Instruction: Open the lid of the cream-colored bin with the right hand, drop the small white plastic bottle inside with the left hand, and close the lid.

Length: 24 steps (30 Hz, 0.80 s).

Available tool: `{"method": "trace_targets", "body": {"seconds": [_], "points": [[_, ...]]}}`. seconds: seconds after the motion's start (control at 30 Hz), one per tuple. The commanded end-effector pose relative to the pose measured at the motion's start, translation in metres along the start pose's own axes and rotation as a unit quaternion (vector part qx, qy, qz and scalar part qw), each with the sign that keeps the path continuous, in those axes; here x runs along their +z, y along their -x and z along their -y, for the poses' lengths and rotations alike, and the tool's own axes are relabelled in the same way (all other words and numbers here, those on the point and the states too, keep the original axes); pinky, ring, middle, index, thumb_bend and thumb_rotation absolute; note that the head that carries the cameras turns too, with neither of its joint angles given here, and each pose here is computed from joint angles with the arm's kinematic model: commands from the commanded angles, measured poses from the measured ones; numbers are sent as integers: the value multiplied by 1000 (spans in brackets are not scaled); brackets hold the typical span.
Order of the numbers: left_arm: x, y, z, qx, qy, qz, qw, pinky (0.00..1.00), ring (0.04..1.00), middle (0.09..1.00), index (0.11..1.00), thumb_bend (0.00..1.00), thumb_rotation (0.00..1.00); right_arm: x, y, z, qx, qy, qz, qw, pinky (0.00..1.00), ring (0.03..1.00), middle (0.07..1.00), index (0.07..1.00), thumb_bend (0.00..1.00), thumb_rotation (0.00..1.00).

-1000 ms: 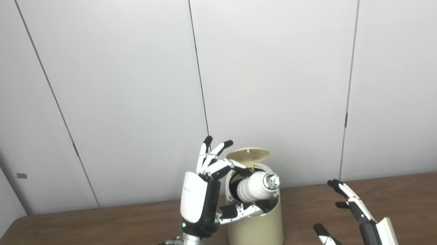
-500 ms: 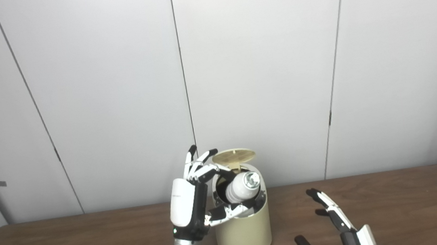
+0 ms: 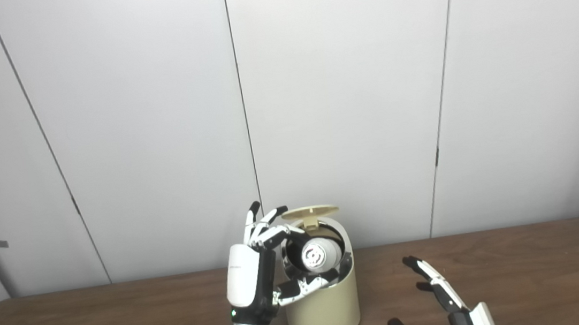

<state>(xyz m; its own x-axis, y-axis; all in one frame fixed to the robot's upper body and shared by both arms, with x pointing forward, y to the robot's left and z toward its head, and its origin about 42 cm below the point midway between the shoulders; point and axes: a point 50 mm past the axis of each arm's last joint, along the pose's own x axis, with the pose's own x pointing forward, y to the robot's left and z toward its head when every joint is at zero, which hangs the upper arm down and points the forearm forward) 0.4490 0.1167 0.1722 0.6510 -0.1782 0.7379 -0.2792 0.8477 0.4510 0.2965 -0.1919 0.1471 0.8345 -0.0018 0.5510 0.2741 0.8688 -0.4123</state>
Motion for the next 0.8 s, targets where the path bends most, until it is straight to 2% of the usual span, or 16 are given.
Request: {"method": "trace_targets", "body": {"seconds": [0.0, 0.27, 0.3, 0.33, 0.37, 0.4, 0.43, 0.6, 0.77], "points": [[7, -32, -5, 22, 1, 29, 999, 1000, 823, 485, 475, 525, 0, -1, 24, -9, 7, -14, -22, 1000, 749, 862, 886, 856, 220, 402], [4, -34, -5, 17, 1, 14, 1000, 1000, 829, 489, 484, 525, 0, -3, 23, -9, 9, -11, -23, 1000, 751, 865, 891, 864, 223, 434], [3, -33, -6, 14, 3, 12, 1000, 1000, 839, 523, 488, 521, 48, -3, 22, -9, 10, -11, -23, 1000, 750, 865, 892, 865, 222, 450], [3, -33, -6, 11, 5, 9, 1000, 1000, 845, 542, 522, 756, 246, -3, 22, -9, 10, -11, -23, 1000, 750, 866, 892, 865, 220, 455], [3, -32, -7, 8, 7, 10, 1000, 1000, 847, 552, 539, 876, 349, -3, 22, -10, 10, -12, -24, 1000, 749, 866, 892, 864, 219, 458], [3, -32, -8, 5, 7, 12, 1000, 1000, 866, 595, 584, 961, 599, -3, 22, -10, 10, -14, -25, 1000, 751, 868, 894, 864, 217, 438], [3, -32, -10, 2, 7, 14, 1000, 1000, 882, 620, 613, 988, 704, -4, 22, -10, 10, -16, -26, 999, 756, 871, 895, 865, 219, 431], [2, -32, -16, -1, 8, 15, 1000, 1000, 910, 654, 638, 1000, 772, -4, 21, -12, 11, -16, -30, 999, 769, 878, 901, 871, 217, 430], [2, -32, -23, -2, 9, 16, 1000, 1000, 925, 663, 637, 1000, 750, -5, 18, -13, 9, -14, -28, 999, 761, 870, 895, 866, 216, 450]]}}
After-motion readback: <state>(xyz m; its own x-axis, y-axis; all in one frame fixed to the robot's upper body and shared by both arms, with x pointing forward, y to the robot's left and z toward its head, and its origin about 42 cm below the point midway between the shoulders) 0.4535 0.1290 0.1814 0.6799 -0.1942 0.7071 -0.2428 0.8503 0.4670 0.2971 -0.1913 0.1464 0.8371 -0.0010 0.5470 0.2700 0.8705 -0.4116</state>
